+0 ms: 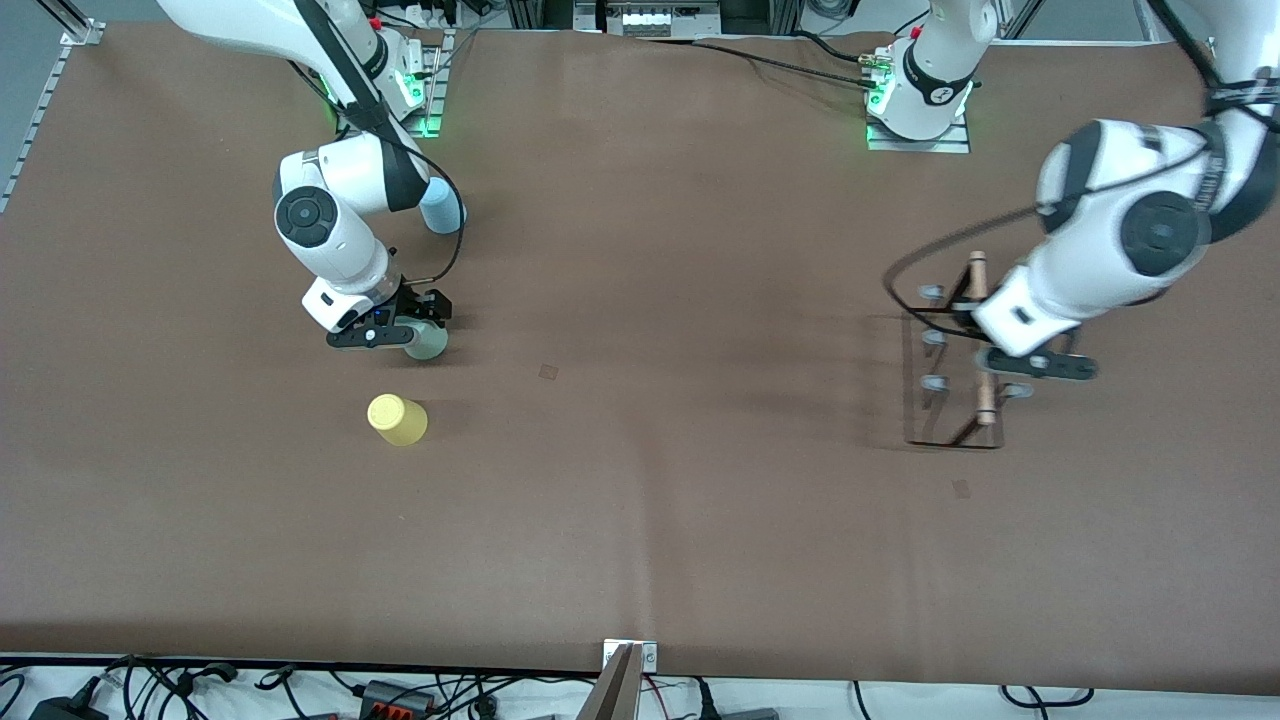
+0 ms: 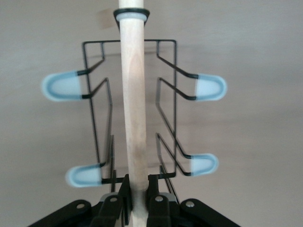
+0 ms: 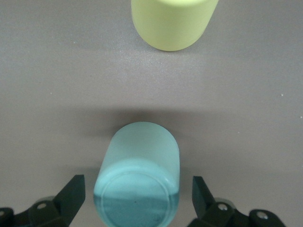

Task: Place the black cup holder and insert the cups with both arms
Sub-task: 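Carry the rack mid-table with the left gripper while the right gripper grasps the cup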

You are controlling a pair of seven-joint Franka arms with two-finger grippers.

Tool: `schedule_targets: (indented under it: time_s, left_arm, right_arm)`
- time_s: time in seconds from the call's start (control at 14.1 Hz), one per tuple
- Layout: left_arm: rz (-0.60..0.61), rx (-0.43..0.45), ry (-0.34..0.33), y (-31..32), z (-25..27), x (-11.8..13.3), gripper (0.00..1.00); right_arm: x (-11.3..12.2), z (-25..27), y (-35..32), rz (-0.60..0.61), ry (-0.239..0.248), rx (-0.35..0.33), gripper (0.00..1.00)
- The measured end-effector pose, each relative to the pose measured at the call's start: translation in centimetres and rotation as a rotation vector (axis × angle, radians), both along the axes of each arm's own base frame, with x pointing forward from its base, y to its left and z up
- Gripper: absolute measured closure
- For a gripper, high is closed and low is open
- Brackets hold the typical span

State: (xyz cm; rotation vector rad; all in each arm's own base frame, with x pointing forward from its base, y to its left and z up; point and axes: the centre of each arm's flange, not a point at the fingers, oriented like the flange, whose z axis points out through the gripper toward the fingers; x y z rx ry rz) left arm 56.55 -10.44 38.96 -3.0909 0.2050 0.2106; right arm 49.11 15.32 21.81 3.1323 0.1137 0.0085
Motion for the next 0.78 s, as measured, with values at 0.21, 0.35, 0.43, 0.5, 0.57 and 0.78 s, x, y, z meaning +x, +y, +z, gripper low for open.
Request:
schedule_targets:
  time_s: [0.21, 0.35, 0.43, 0.5, 0.57, 0.78]
  left_arm:
    - [-0.004, -0.031, -0.004, -8.5, -0.1, -0.7, 0.84]
    - [0.053, -0.047, 0.006, -14.2, -0.7, -1.4, 0.84]
    - [0.086, -0.051, 0.011, -17.1, -1.1, -2.0, 0.84]
    - [0.113, -0.055, 0.017, -19.7, -1.4, -2.6, 0.84]
    - [0.135, -0.059, 0.022, -22.0, -1.6, -3.1, 0.84]
    - [0.169, -0.076, 0.038, -26.7, -2.3, -4.0, 0.84]
  right_arm:
    - [0.0, 0.1, 0.1, 0.002, -0.002, 0.000, 0.31]
    - [0.0, 0.1, 0.1, 0.002, -0.001, 0.000, 0.32]
    - [0.0, 0.1, 0.1, 0.002, -0.001, 0.000, 0.32]
    - [0.0, 0.1, 0.1, 0.002, 0.000, 0.000, 0.32]
    - [0.0, 0.1, 0.1, 0.002, 0.000, 0.000, 0.32]
    - [-0.1, 0.1, 0.1, 0.002, 0.004, -0.002, 0.32]
